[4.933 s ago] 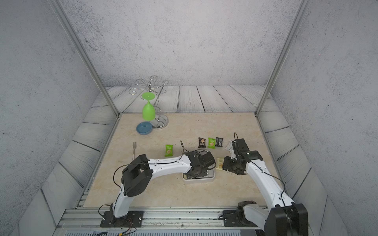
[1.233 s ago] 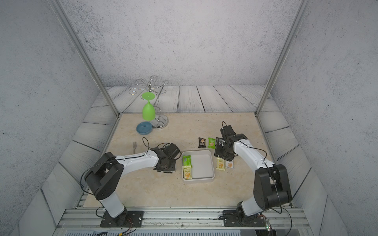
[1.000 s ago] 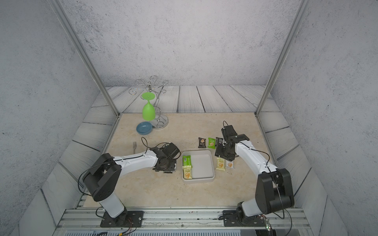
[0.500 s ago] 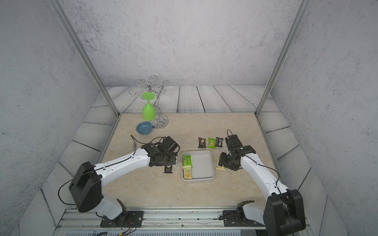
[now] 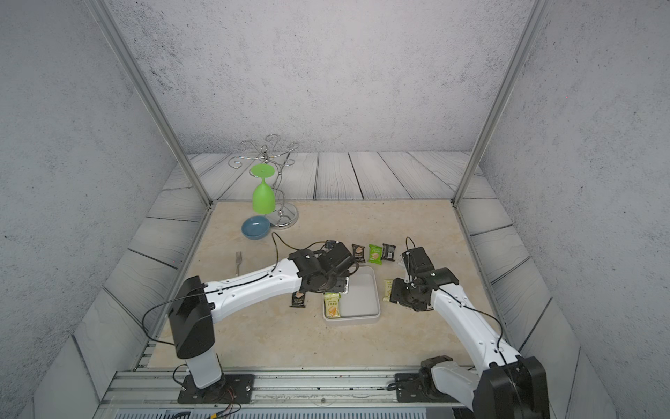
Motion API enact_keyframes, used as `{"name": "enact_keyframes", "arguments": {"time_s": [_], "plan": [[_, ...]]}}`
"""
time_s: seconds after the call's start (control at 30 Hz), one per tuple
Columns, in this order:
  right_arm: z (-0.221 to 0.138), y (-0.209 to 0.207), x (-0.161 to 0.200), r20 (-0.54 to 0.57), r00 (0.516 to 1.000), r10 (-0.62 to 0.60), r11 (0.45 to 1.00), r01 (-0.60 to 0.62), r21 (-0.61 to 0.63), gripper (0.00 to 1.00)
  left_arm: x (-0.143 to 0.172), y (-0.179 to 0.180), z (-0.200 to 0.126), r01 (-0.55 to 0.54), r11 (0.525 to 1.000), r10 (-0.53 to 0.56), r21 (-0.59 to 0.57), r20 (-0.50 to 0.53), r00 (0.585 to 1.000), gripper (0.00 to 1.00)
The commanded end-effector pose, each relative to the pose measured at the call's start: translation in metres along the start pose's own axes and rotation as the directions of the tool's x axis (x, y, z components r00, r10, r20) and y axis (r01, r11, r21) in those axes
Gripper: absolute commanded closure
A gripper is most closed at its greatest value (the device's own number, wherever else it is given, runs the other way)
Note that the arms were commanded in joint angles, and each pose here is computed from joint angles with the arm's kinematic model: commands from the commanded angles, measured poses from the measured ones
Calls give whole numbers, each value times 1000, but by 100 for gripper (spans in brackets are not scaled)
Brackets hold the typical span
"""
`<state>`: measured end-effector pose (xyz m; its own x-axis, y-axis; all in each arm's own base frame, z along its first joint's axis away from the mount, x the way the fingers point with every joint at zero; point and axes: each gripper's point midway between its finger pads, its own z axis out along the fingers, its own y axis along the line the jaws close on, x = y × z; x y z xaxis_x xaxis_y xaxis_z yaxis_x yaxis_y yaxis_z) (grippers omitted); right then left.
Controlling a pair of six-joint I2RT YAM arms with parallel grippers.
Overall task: Take the cookies out of the storage box
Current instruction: Place the cookie at the center of the board, then pick up the cookie from the storage box.
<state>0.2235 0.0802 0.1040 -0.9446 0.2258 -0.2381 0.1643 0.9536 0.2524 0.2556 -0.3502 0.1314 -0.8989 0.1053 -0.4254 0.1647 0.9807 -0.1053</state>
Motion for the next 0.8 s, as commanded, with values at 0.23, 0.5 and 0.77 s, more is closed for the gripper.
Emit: {"name": "enact_keyframes", "arguments": {"time_s": [0.23, 0.5, 0.77], "plan": [[3, -3, 13, -17, 999, -32, 999, 32, -12, 43, 3, 13, 20, -13, 965, 6, -263, -27, 1000, 25], [3, 1, 12, -15, 999, -50, 998, 49, -34, 43, 3, 8, 41, -3, 950, -10, -313, -39, 999, 25], [3, 3, 13, -20, 998, -65, 997, 64, -48, 43, 6, 13, 58, 8, 925, -33, -379, -59, 998, 24]]}}
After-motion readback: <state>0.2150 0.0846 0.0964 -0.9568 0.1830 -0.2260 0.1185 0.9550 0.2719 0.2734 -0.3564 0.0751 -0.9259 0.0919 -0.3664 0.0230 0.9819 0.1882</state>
